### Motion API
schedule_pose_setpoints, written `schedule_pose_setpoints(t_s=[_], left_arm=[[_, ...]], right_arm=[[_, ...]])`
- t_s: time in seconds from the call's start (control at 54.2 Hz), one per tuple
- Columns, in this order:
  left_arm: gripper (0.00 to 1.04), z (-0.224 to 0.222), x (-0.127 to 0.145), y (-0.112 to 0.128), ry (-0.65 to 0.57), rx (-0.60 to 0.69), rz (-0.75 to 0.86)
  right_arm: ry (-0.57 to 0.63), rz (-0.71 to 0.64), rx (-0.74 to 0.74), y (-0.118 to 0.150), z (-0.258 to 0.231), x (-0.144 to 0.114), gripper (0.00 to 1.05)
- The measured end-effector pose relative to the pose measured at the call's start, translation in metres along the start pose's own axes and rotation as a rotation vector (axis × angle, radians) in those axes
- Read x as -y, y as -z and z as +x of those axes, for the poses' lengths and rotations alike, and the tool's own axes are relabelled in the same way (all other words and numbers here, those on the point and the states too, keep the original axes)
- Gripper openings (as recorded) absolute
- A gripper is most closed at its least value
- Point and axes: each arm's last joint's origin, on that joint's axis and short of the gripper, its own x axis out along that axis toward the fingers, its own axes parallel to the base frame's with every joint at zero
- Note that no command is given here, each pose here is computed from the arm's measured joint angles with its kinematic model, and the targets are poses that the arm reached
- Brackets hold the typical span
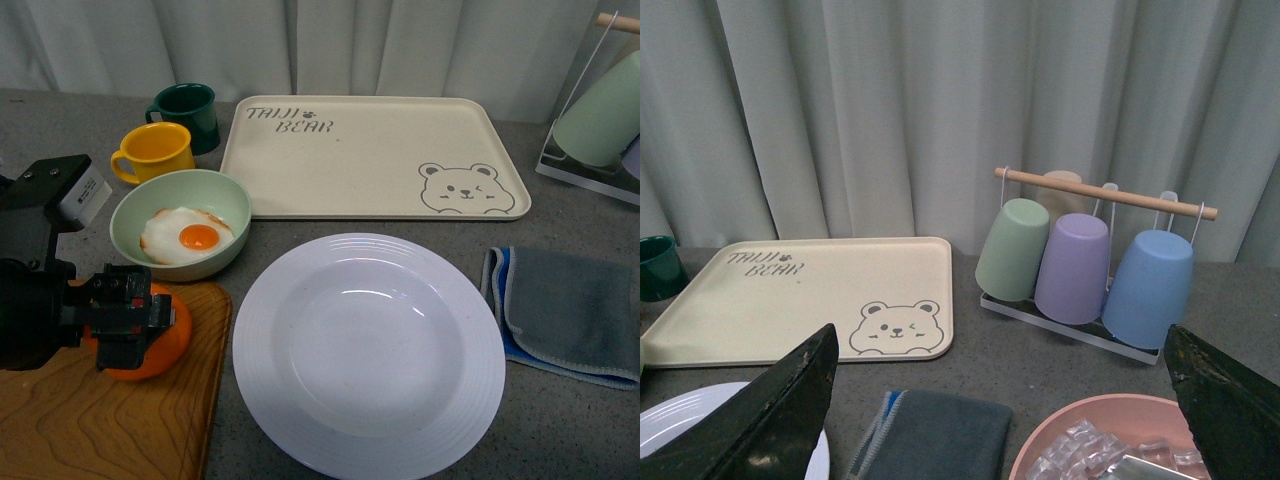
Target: Place orange and plate with both arms
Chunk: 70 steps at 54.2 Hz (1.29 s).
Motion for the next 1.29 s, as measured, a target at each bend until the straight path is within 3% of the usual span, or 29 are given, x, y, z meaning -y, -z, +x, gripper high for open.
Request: schedule_pose_setpoints(t_s=[0.148, 0.388, 0.572, 0.794, 1.107, 1.292], left_arm=[[0.53, -0.014, 0.052, -0.007, 0.126, 0.082, 0.094], [0.52, 0.011, 0.098, 0.002, 0.183, 0.064, 0.137], [0.52, 0.035, 0.118, 0.003, 0.182, 0.048, 0.114], [0.52, 0.055, 0.117, 0.006, 0.151, 0.017, 0.095], [1.00, 0.051, 0.109, 0.002, 0.197, 0.003, 0.020], [0.98, 0.030, 0.103, -0.005, 0.185, 0.066, -0.052]], right_arm=[[0.000, 0.000, 0.000, 0.000, 0.000, 0.000, 0.95], [0.000, 0.000, 0.000, 0.000, 0.000, 0.000, 0.95], [0.000, 0.000, 0.000, 0.000, 0.000, 0.000, 0.95], [0.000, 0.000, 0.000, 0.000, 0.000, 0.000, 0.95], [0.000, 0.000, 0.000, 0.000, 0.000, 0.000, 0.95], [0.000, 0.000, 0.000, 0.000, 0.000, 0.000, 0.95]])
